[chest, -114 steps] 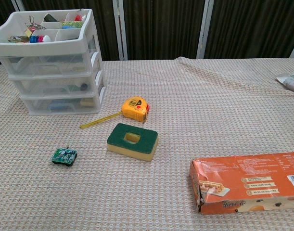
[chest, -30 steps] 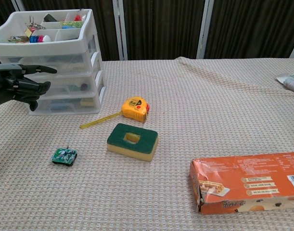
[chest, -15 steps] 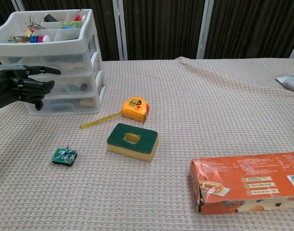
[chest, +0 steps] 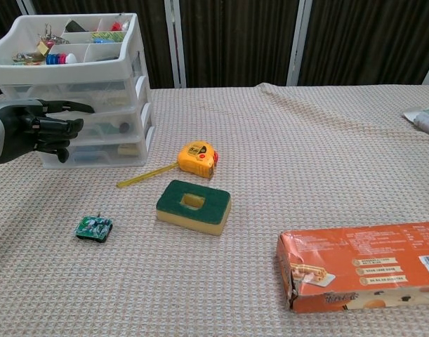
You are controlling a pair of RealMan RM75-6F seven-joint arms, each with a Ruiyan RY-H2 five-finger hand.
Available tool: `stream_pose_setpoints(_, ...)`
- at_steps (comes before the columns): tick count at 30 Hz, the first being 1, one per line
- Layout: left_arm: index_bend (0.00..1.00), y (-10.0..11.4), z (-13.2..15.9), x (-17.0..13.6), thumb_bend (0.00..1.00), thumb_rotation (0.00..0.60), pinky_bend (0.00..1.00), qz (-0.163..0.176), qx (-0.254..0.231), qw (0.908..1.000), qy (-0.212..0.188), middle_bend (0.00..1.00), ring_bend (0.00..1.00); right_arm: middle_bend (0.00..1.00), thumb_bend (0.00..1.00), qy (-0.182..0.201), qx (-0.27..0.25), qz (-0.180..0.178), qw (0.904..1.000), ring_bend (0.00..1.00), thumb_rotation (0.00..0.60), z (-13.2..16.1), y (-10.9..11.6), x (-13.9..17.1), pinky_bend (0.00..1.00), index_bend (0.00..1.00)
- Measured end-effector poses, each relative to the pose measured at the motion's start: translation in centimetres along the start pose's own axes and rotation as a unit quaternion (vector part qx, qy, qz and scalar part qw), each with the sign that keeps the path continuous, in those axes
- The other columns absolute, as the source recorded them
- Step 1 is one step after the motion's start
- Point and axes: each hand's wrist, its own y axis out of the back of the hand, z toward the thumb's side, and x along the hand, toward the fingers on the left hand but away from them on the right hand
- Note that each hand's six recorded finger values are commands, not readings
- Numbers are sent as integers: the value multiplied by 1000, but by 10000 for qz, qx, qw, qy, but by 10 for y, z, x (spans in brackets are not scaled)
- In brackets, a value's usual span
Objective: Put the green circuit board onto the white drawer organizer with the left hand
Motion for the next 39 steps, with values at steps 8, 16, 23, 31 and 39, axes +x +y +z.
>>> stream_pose_setpoints(8, 293, 3, -3, -14, 587, 600, 669, -82, 42, 9999, -123, 950, 892, 0, 9, 1, 2, 5, 10000, 0, 600, 0, 0, 0, 0, 99)
stream_pose_setpoints(16, 302, 10, -6, -25, 587, 600, 669, -45, 6, 9998, -206, 951, 892, 0, 9, -18, 1, -5, 10000, 0, 600, 0, 0, 0, 0, 99)
stream_pose_setpoints(23, 295, 24, -8, -32, 587, 600, 669, 208, -81, 9994, -253, 950, 893, 0, 9, -13, 6, -28, 10000, 0, 600, 0, 1, 1, 0, 99)
stream_pose_setpoints(31, 296, 33, -13, -52, 587, 600, 669, 347, -9, 9988, -359, 950, 893, 0, 8, -12, 14, -16, 10000, 0, 600, 0, 0, 1, 0, 99)
stream_pose_setpoints(39, 228, 37, -1, -78, 588, 600, 674, 416, 1476, 9826, -1049, 955, 895, 0, 9, -10, 18, -25, 10000, 0, 600, 1, 1, 1, 0, 99)
